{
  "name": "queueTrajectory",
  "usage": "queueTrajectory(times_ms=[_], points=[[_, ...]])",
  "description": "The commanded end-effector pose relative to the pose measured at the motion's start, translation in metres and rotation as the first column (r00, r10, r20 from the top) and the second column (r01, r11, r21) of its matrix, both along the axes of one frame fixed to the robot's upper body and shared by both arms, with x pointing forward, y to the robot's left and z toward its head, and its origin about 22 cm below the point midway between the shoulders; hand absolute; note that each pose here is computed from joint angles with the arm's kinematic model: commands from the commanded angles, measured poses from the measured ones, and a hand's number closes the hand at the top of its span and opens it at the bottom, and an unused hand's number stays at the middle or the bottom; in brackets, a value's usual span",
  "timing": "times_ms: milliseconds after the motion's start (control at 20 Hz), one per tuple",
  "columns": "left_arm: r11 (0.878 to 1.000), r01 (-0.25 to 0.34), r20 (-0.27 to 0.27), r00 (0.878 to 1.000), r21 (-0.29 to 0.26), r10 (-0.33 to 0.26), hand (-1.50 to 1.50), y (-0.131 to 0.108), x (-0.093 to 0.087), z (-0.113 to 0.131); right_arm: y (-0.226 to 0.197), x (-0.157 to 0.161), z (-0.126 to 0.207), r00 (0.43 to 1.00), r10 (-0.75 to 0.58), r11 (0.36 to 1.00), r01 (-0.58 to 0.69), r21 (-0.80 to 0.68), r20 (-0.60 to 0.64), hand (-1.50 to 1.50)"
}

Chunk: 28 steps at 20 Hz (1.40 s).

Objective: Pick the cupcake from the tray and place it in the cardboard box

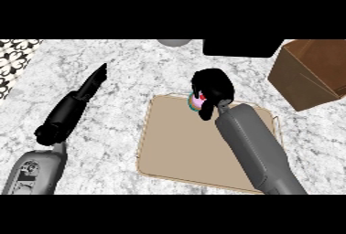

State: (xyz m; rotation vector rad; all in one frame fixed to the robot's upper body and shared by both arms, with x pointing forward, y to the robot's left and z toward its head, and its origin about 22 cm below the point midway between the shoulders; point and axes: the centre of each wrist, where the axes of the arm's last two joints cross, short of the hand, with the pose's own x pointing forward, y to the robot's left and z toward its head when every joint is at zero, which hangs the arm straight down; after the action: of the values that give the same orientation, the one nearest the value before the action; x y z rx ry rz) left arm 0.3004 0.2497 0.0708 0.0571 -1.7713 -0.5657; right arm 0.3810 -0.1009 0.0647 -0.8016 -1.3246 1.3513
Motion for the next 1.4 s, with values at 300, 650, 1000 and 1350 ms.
queueTrajectory(times_ms=[300,650,1000,1350], points=[[0.999,-0.038,-0.009,0.999,0.002,0.038,0.0,0.015,-0.007,0.001,0.013,0.043,0.062,0.948,0.01,1.0,-0.01,-0.002,0.318,1.5],[0.999,-0.047,-0.007,0.999,0.0,0.047,0.0,0.014,-0.001,0.001,0.0,0.049,0.12,0.838,-0.348,0.93,0.252,0.267,0.42,1.5],[0.999,-0.042,-0.016,0.999,-0.017,0.042,0.0,0.014,-0.014,-0.008,-0.072,0.064,0.129,0.709,-0.572,0.815,0.438,0.379,0.412,1.5],[0.999,-0.034,-0.009,0.999,0.003,0.034,0.0,0.01,-0.004,-0.006,-0.145,0.082,0.156,0.623,-0.676,0.737,0.552,0.39,0.394,1.5]])
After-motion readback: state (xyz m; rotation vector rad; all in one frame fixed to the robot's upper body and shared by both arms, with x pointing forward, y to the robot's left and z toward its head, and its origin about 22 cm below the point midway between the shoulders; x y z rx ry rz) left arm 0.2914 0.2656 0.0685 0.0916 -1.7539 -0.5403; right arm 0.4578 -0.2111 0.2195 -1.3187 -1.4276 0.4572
